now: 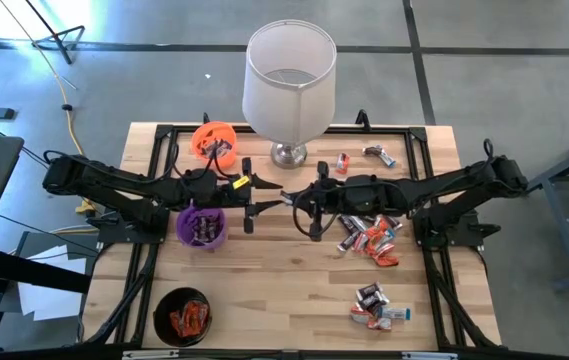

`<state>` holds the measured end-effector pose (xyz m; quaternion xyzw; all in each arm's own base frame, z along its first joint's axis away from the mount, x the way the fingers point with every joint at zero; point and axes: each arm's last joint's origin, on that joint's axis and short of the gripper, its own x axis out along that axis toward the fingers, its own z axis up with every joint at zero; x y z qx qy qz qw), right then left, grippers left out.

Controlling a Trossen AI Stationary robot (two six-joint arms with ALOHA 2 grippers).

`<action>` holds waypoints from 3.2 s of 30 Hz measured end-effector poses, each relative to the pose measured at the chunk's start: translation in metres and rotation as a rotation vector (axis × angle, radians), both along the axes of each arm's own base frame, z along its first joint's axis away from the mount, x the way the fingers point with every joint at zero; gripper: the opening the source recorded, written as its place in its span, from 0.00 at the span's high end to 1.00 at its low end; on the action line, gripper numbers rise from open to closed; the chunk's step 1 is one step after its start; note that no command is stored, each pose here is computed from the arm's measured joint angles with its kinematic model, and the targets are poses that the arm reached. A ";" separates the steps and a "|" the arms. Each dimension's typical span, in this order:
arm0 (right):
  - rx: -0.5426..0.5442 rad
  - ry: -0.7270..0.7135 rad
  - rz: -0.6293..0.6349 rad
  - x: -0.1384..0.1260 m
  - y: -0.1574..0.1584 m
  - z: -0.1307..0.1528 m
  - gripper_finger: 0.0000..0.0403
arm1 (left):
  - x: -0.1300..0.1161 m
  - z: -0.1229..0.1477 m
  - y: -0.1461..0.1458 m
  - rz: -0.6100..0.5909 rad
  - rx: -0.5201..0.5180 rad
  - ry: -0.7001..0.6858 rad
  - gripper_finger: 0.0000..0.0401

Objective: Sort candy
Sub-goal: Put the brown chocolate into the purple bucket

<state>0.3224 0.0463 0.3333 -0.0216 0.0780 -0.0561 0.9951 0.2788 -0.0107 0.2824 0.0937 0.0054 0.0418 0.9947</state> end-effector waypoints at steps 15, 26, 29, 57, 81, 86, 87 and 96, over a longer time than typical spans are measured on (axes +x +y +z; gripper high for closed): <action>-0.012 -0.013 0.001 0.005 -0.002 -0.002 0.99 | 0.000 0.003 -0.003 -0.100 -0.001 -0.035 0.63; -0.051 -0.043 0.006 0.011 -0.004 -0.004 0.99 | 0.000 0.001 -0.003 -0.103 -0.002 -0.016 0.70; -0.064 -0.053 0.008 0.011 -0.004 -0.002 0.99 | 0.000 0.002 -0.003 -0.103 -0.001 -0.018 0.77; -0.151 0.060 -0.087 0.006 -0.007 -0.010 0.53 | 0.000 0.001 -0.001 -0.030 -0.001 -0.011 0.99; 0.231 0.394 -0.453 -0.082 -0.022 -0.006 0.53 | -0.136 -0.002 0.016 0.588 -0.455 0.452 0.98; 0.253 0.382 -0.542 -0.085 -0.025 -0.008 0.53 | -0.163 -0.009 0.013 0.619 -0.699 0.537 0.98; 0.250 0.378 -0.558 -0.085 -0.025 -0.008 0.53 | -0.165 -0.011 0.012 0.634 -0.721 0.559 0.98; 0.182 0.346 -0.725 -0.086 -0.050 -0.007 0.53 | -0.166 -0.027 0.001 0.676 -0.933 0.788 0.98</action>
